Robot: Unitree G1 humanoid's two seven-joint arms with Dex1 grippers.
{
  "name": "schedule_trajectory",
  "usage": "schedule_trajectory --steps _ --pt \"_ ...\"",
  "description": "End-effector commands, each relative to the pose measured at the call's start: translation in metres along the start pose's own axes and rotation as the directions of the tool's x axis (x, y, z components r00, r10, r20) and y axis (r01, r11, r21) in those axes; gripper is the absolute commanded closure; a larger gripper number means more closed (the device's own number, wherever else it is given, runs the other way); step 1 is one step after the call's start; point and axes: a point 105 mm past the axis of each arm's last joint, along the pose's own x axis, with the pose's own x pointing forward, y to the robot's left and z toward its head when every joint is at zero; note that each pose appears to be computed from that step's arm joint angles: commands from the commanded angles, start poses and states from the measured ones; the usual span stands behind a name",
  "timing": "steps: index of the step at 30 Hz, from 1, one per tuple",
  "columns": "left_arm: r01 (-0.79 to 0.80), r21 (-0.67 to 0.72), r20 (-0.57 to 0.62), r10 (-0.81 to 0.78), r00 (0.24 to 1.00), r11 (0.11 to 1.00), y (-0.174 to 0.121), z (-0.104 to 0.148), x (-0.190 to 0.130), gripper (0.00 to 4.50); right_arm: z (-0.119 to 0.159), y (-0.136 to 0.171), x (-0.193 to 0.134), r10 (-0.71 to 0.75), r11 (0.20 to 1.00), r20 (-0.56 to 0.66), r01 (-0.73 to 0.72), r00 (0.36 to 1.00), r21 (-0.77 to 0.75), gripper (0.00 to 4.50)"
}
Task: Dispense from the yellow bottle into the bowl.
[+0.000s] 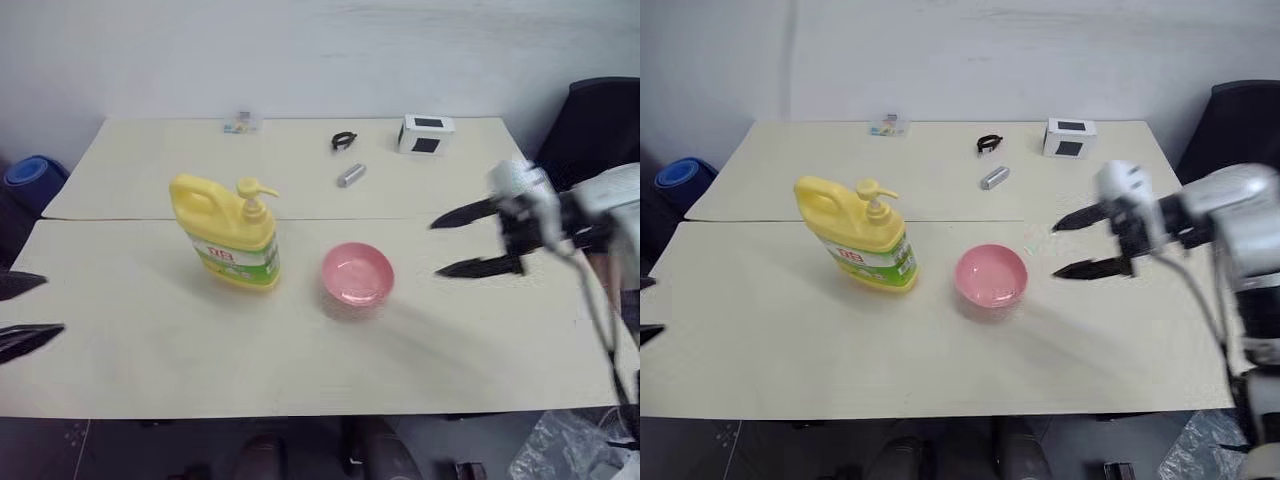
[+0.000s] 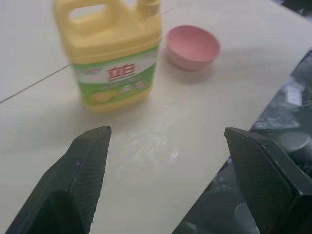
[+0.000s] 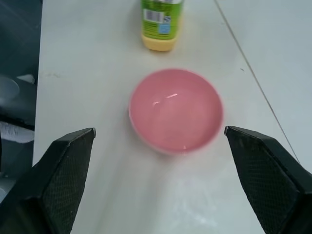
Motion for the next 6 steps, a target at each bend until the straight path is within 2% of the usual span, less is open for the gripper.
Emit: schedule_trajectory --steps 1,6 --pt "-0.086 0.042 0.041 0.084 0.996 0.995 0.016 0.013 -0.027 0.54 0.004 0.01 -0.031 0.035 0.996 0.042 -0.038 0.998 0.075 0.02" --pt "-0.108 0.092 0.075 0.101 0.992 0.99 0.029 0.021 -0.022 0.54 0.0 0.005 -0.034 0.017 0.994 0.066 -0.024 0.998 0.103 0.02"
